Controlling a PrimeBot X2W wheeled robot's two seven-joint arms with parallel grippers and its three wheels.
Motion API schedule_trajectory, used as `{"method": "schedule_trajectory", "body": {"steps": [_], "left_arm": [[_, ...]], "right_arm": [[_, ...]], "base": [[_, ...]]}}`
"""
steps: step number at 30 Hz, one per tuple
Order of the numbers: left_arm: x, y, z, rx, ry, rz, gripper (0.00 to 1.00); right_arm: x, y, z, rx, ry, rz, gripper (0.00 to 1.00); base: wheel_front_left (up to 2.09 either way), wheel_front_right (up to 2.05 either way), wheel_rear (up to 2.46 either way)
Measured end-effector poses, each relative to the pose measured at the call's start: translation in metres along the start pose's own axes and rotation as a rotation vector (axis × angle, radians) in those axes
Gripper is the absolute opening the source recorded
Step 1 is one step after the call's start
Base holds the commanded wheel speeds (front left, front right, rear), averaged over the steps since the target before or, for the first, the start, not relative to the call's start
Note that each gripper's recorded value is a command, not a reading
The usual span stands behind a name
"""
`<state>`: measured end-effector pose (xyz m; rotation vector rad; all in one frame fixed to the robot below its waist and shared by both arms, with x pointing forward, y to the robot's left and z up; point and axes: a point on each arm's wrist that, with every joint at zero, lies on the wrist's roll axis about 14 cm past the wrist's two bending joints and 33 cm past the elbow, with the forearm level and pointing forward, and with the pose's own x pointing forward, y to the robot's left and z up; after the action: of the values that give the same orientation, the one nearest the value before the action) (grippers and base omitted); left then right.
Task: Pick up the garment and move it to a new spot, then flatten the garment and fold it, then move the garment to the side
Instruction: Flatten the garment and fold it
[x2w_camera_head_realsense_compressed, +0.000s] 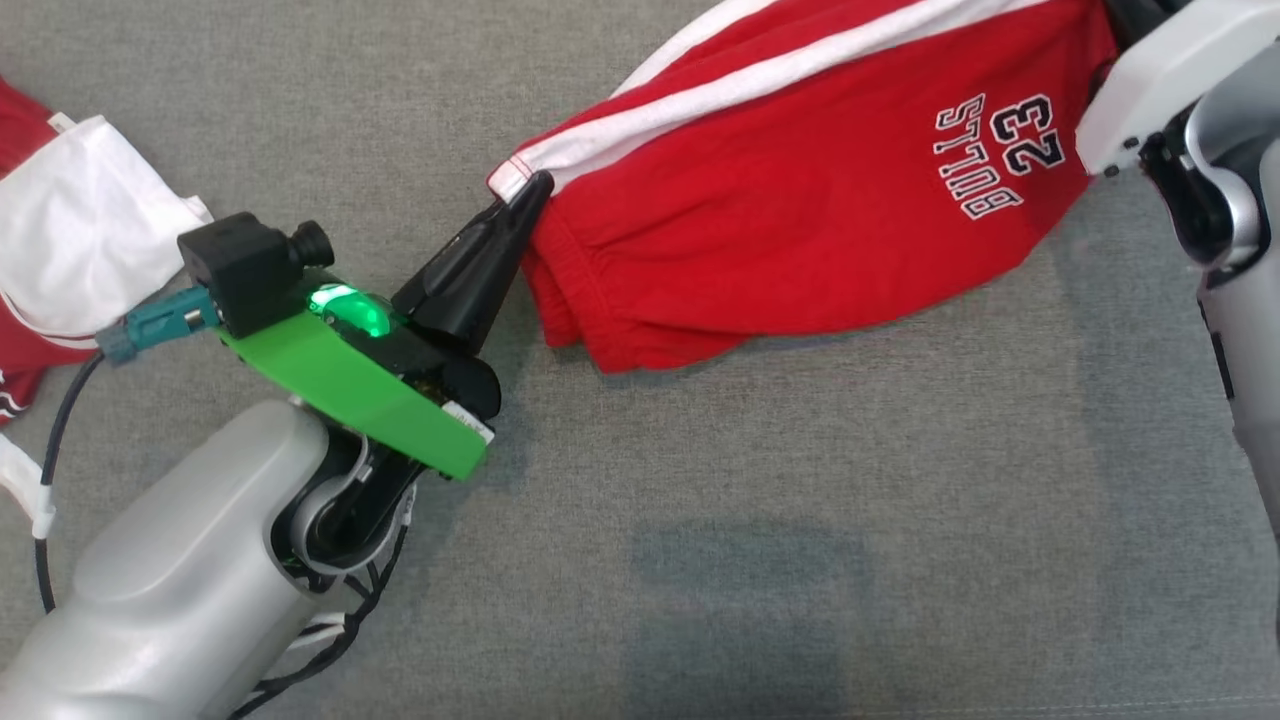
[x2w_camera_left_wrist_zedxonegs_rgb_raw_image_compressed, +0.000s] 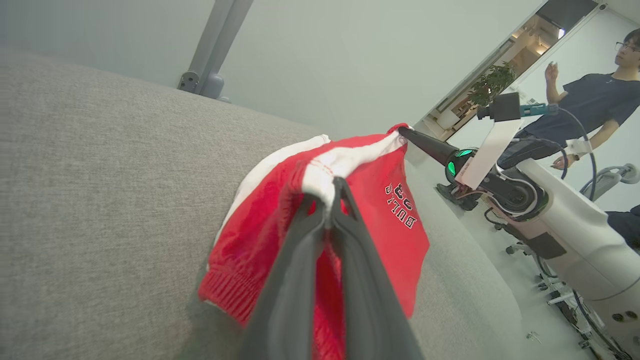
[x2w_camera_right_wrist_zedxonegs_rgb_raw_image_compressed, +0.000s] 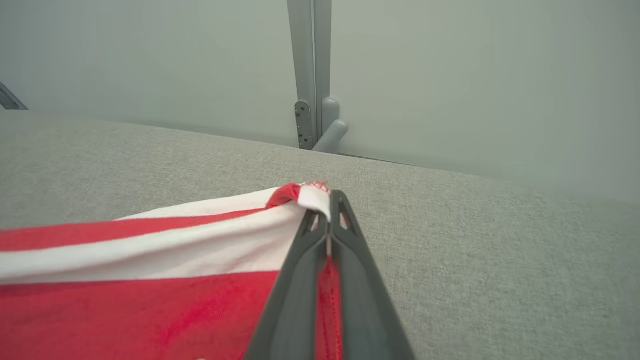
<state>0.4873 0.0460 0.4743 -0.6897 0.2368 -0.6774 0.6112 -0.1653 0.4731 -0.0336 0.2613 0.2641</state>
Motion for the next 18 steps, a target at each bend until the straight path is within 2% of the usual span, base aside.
{"method": "schedule_trajectory", "body": {"steps": [10, 16, 17, 18], "left_arm": [[0.001, 0.057, -0.015, -0.036, 0.02, 0.146, 0.0], [0.002, 0.067, -0.018, -0.046, 0.018, 0.177, 0.0], [0.002, 0.068, -0.018, -0.046, 0.017, 0.179, 0.0], [0.002, 0.068, -0.018, -0.047, 0.017, 0.18, 0.07]], "right_arm": [[0.061, 0.021, -0.035, -0.016, 0.094, 0.039, 0.0], [0.078, 0.028, -0.043, -0.035, 0.099, 0.051, 0.0], [0.08, 0.028, -0.045, -0.037, 0.1, 0.051, 0.06], [0.08, 0.028, -0.046, -0.037, 0.101, 0.05, 0.18]], "base": [[0.0, 0.0, 0.0], [0.0, 0.0, 0.0], [0.0, 0.0, 0.0], [0.0, 0.0, 0.0]]}}
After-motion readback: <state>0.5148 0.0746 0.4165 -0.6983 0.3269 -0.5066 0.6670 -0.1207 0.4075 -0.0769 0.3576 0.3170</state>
